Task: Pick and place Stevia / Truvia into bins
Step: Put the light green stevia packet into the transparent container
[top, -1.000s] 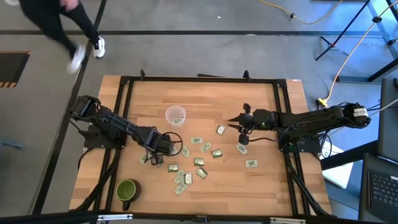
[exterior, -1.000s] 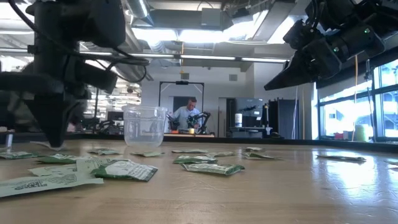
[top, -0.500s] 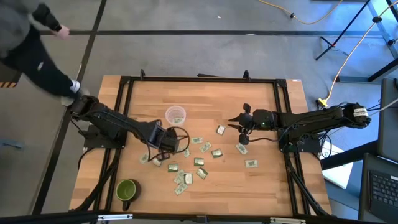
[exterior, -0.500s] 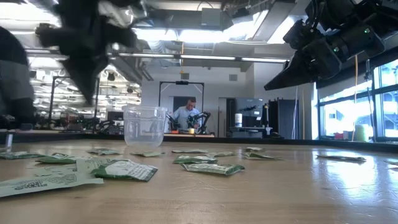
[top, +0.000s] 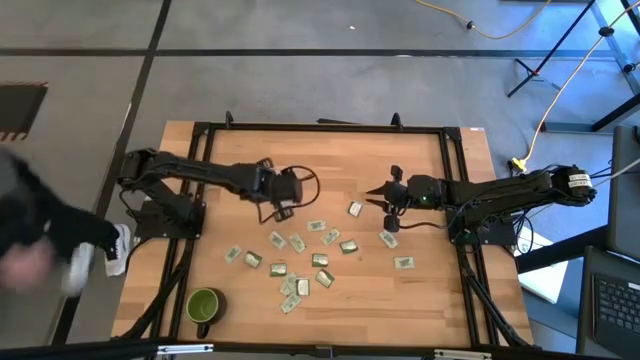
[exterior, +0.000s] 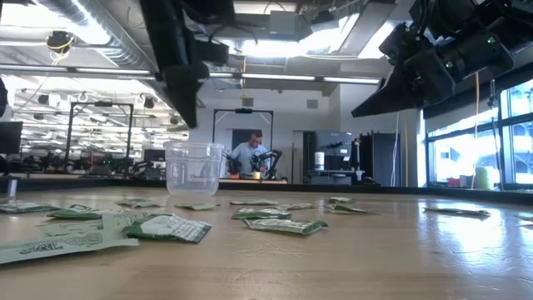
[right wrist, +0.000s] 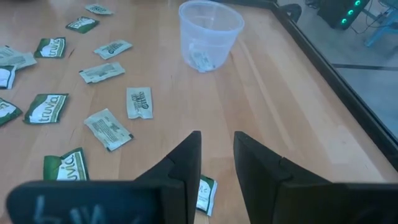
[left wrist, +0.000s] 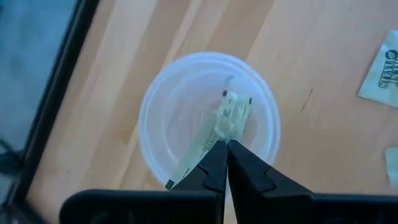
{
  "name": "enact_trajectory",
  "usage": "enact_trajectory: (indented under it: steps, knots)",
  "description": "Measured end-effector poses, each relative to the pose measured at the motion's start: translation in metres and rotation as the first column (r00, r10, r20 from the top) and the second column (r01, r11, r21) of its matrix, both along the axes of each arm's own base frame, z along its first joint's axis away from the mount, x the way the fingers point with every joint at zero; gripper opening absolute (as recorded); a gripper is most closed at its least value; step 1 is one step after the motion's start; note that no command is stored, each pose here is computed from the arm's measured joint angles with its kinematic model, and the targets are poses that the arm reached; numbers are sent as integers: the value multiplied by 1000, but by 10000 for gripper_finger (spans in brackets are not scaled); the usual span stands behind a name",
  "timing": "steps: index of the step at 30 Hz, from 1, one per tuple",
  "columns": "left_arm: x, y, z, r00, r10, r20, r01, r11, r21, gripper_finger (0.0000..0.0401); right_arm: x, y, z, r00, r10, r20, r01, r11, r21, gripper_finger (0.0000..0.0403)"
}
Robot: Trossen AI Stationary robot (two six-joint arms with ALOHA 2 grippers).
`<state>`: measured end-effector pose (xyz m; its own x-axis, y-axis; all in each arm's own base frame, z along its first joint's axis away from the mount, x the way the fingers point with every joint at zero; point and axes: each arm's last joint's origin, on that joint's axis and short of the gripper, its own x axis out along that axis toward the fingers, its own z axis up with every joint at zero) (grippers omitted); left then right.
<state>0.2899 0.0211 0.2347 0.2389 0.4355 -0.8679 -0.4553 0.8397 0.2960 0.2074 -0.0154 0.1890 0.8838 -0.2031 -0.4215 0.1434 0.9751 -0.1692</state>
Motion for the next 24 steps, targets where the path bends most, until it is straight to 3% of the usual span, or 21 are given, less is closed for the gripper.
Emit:
enact_trajectory:
  steps: [8, 18, 24]
  knots:
    - [2, 31, -6, 999, 6, 54, 0, 994, -106, 5, 0, 0, 0, 1000, 0, 6, 0, 1000, 0, 99]
    - [3, 34, -10, 999, 10, 39, -5, 992, -126, 6, 0, 0, 0, 1000, 0, 5, 0, 1000, 0, 99]
    - [9, 34, -26, 1000, 6, -12, -8, 989, -148, 3, 0, 0, 0, 1000, 0, 5, 0, 1000, 0, 99]
